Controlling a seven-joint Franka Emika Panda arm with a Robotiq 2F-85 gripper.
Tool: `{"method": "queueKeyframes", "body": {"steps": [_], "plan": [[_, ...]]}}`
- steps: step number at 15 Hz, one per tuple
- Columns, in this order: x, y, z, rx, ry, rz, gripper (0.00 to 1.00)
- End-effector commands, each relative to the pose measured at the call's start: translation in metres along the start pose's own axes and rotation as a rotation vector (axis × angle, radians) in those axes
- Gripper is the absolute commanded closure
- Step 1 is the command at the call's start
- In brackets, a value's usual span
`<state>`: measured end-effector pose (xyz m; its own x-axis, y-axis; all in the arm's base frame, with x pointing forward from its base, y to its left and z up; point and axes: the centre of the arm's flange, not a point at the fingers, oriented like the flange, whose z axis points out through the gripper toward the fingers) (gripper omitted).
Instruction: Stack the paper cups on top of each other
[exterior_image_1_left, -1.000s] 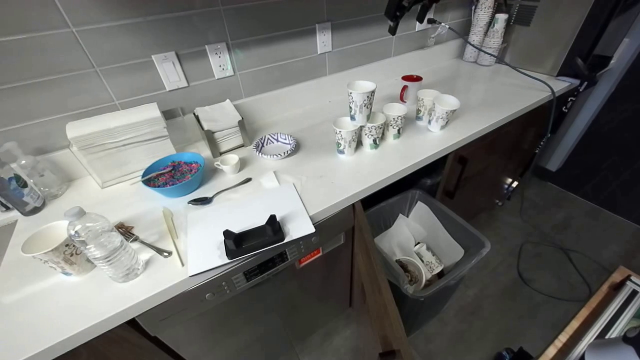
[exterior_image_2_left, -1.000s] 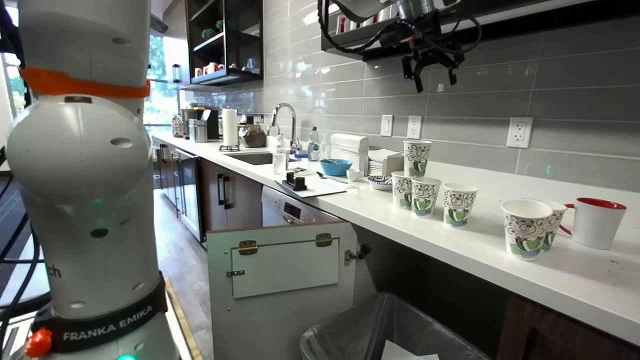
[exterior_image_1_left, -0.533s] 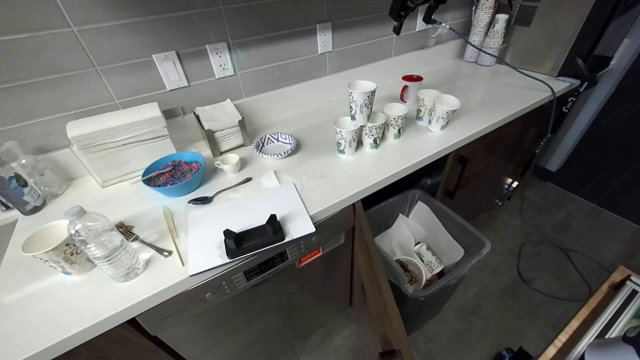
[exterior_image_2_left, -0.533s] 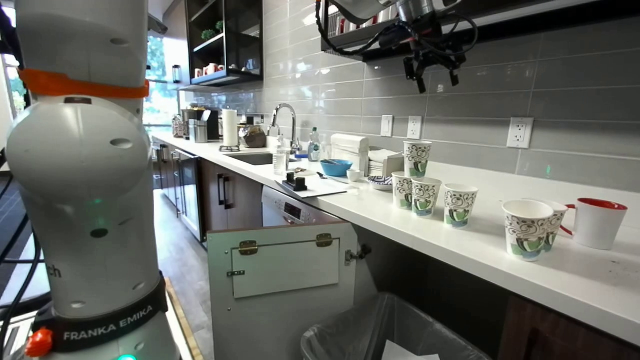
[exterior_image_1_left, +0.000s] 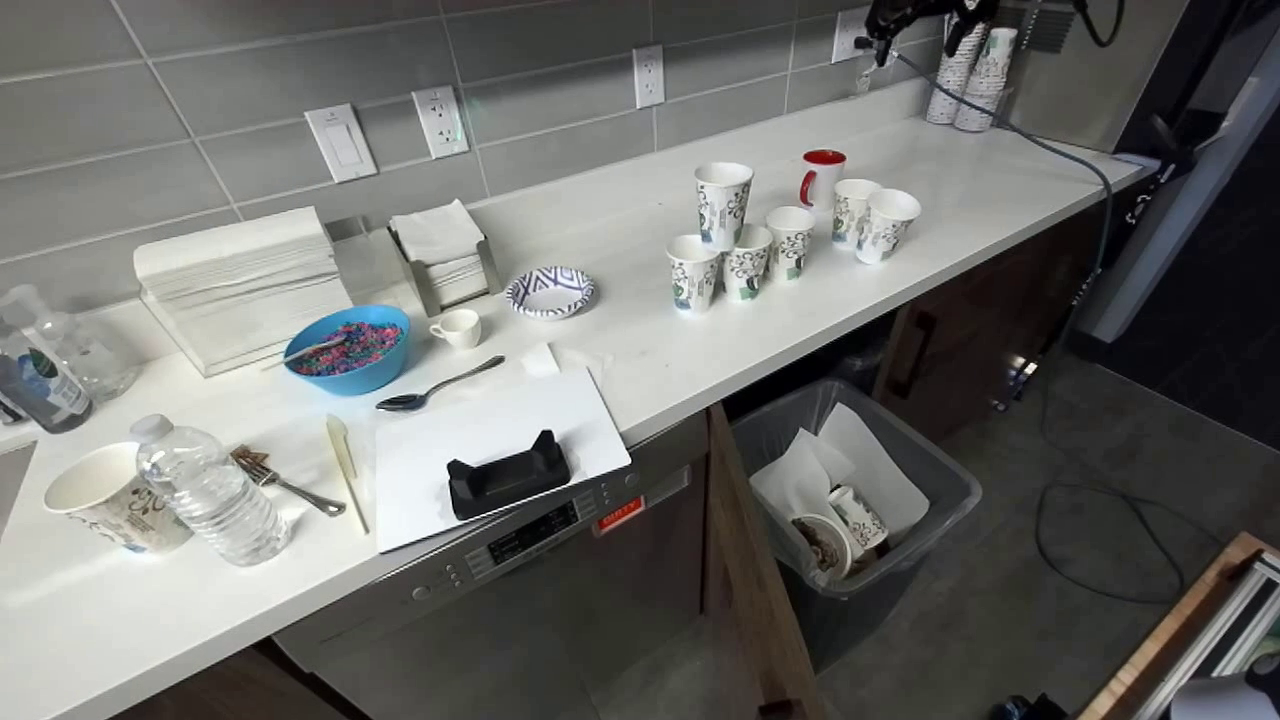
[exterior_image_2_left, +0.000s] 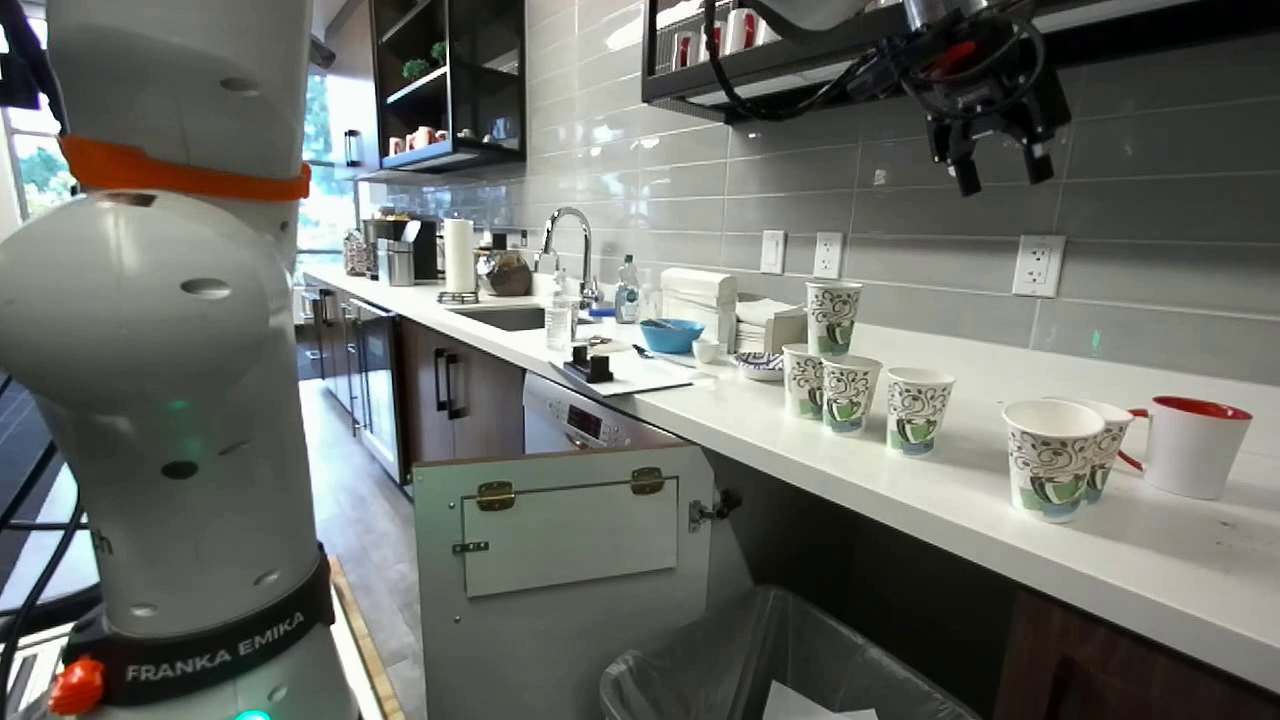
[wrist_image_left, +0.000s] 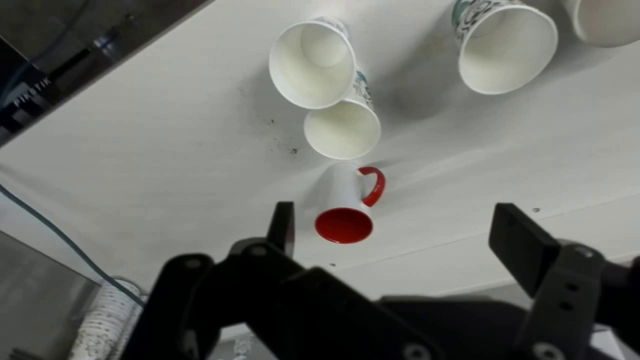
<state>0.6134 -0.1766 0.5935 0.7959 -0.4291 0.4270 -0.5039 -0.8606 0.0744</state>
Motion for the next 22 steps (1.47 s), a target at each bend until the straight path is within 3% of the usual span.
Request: {"method": "queueKeyframes", "body": {"steps": [1, 6, 11, 15, 16, 22], "plan": [[0.011, 0.024, 0.037, 0.019, -0.023, 0.14, 0.0], [0.012, 0.047, 0.094, 0.073, -0.096, 0.238, 0.0], [0.007, 0.055, 0.132, 0.118, -0.105, 0.296, 0.0], [0.005, 0.05, 0.148, 0.158, -0.166, 0.32, 0.0], [0.003, 0.052, 0.14, 0.119, -0.136, 0.31, 0.0], [0.002, 0.048, 0.145, 0.138, -0.146, 0.315, 0.0]]}}
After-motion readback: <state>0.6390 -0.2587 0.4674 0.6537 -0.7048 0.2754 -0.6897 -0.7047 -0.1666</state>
